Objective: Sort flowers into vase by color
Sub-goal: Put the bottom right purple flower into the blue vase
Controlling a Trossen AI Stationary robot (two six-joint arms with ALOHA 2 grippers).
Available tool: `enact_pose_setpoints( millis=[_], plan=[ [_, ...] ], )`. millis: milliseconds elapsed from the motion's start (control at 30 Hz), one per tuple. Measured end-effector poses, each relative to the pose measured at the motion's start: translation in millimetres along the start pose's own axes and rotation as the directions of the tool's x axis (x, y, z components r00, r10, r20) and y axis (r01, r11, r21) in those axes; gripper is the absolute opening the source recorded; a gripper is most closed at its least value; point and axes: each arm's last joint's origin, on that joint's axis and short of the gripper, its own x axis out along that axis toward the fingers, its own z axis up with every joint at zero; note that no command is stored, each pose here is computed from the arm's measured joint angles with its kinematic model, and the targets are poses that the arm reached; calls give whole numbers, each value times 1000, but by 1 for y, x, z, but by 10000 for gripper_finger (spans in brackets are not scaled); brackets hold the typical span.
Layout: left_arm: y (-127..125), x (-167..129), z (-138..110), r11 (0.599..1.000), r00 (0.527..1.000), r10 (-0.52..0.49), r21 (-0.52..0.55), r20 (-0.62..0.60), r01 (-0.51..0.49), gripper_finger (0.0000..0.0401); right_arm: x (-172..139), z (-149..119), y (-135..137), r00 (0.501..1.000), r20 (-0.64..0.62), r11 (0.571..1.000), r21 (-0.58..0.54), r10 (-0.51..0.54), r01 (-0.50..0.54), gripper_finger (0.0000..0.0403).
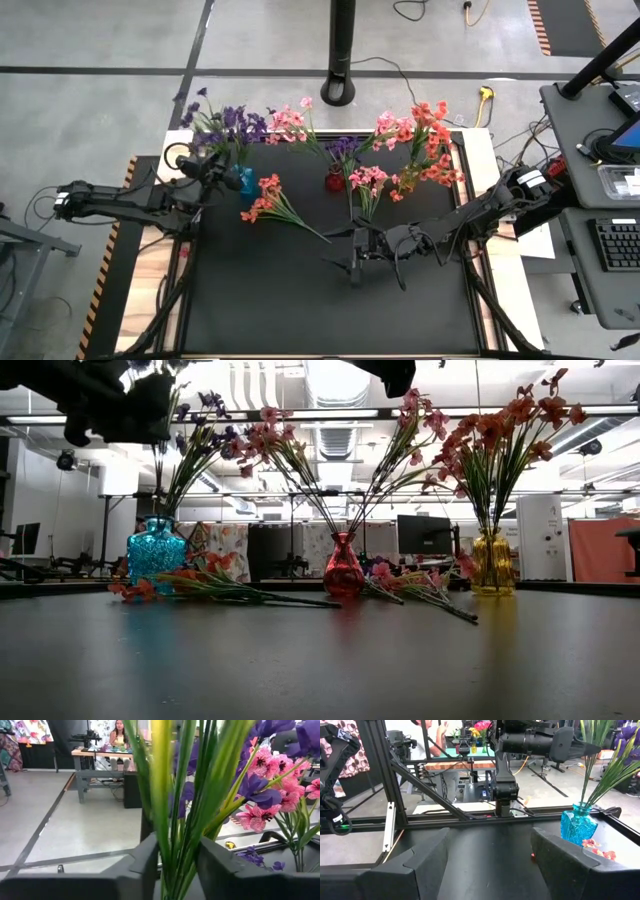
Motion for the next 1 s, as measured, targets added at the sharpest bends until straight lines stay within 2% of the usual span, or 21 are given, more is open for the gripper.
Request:
enact_pose_setpoints(
  millis=[233, 433, 567, 667, 800, 867, 1000],
  plan=[
    [-1, 0, -2, 999, 999, -44, -4, -24, 44, 207, 0, 0, 0, 1000, 0, 1000, 8, 0, 0, 276],
    [4, -1, -9, 999, 997, -37, 8, -62, 38, 275, 0, -3, 0, 1000, -30, 1000, 29, -2, 3, 277],
    [7, -3, -15, 992, 981, -123, -1, -148, 125, 306, 0, -7, -1, 998, -65, 996, 85, -18, 24, 278],
    [9, -5, -19, 971, 942, -238, -54, -238, 232, 321, -2, -11, -2, 992, -122, 985, 165, -38, 58, 277],
    [15, -11, -25, 935, 835, -351, -118, -424, 333, 327, -5, -20, -5, 972, -228, 949, 290, -55, 121, 271],
    [22, -15, -25, 945, 790, -323, -128, -521, 302, 326, -7, -27, -6, 955, -288, 930, 330, -64, 162, 267],
    [37, -22, -17, 972, 739, -226, -101, -635, 210, 327, -10, -36, -8, 921, -381, 911, 345, -84, 226, 260]
  ],
)
